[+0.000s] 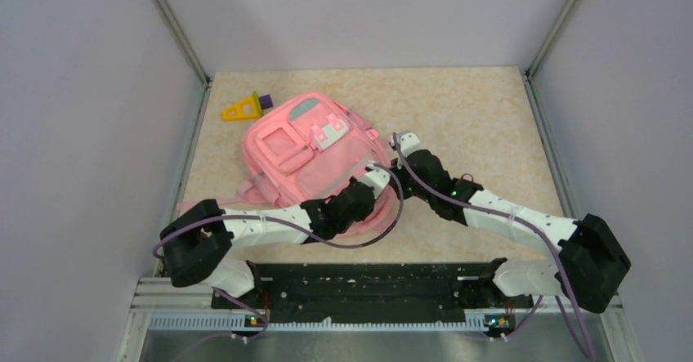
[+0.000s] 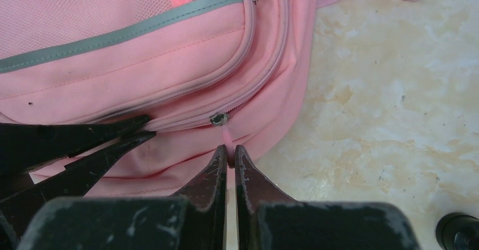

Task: Pack the student bag
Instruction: Zip the student bag at the center of the board.

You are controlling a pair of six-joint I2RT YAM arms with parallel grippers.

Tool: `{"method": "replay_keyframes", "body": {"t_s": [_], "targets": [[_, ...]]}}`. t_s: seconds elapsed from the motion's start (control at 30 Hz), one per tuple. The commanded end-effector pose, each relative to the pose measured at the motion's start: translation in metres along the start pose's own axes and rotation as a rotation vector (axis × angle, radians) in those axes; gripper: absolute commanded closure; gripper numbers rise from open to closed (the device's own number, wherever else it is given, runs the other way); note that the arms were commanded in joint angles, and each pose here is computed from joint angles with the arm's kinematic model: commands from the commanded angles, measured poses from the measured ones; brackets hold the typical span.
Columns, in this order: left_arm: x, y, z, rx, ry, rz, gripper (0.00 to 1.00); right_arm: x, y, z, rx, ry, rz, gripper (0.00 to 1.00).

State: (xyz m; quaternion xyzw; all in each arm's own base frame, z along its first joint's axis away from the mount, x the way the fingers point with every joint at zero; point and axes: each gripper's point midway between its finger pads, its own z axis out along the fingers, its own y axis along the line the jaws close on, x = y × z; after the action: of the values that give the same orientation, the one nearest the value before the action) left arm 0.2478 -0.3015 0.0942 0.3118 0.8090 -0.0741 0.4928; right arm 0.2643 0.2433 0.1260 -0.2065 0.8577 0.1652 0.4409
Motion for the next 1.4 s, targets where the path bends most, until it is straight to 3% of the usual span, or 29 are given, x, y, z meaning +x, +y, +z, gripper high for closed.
{"method": "replay_keyframes", "body": {"t_s": [0.0,0.23,0.47,1.0,1.17,1.27,1.3,1.37], "targets": [[-0.006,0.003,-0.001,-0.014,-0.021,-0.048,1.00,-0.020,-0.010,0.000,0.053,-0.100,-0.007,1.00],[-0.004,0.011,-0.024,0.001,-0.051,-0.134,1.00,-0.013,-0.034,0.007,0.190,-0.163,0.030,1.00],[0.017,0.020,-0.042,-0.020,-0.001,-0.200,1.00,-0.022,-0.057,0.004,0.345,-0.176,0.030,1.00],[0.045,0.050,-0.099,-0.033,-0.014,-0.329,1.00,-0.077,-0.036,0.036,0.252,-0.295,-0.030,1.00],[0.041,0.054,-0.109,-0.025,-0.036,-0.373,1.00,-0.088,-0.007,0.051,0.097,-0.283,-0.100,1.00],[0.036,0.061,-0.115,-0.046,-0.068,-0.409,1.00,-0.075,0.001,0.046,0.033,-0.243,-0.011,1.00],[0.034,0.063,-0.117,-0.050,-0.079,-0.419,1.00,-0.069,0.003,0.043,0.001,-0.222,0.048,0.96],[0.033,0.064,-0.119,-0.051,-0.091,-0.430,1.00,-0.057,0.003,0.037,-0.039,-0.177,0.181,0.78]]}}
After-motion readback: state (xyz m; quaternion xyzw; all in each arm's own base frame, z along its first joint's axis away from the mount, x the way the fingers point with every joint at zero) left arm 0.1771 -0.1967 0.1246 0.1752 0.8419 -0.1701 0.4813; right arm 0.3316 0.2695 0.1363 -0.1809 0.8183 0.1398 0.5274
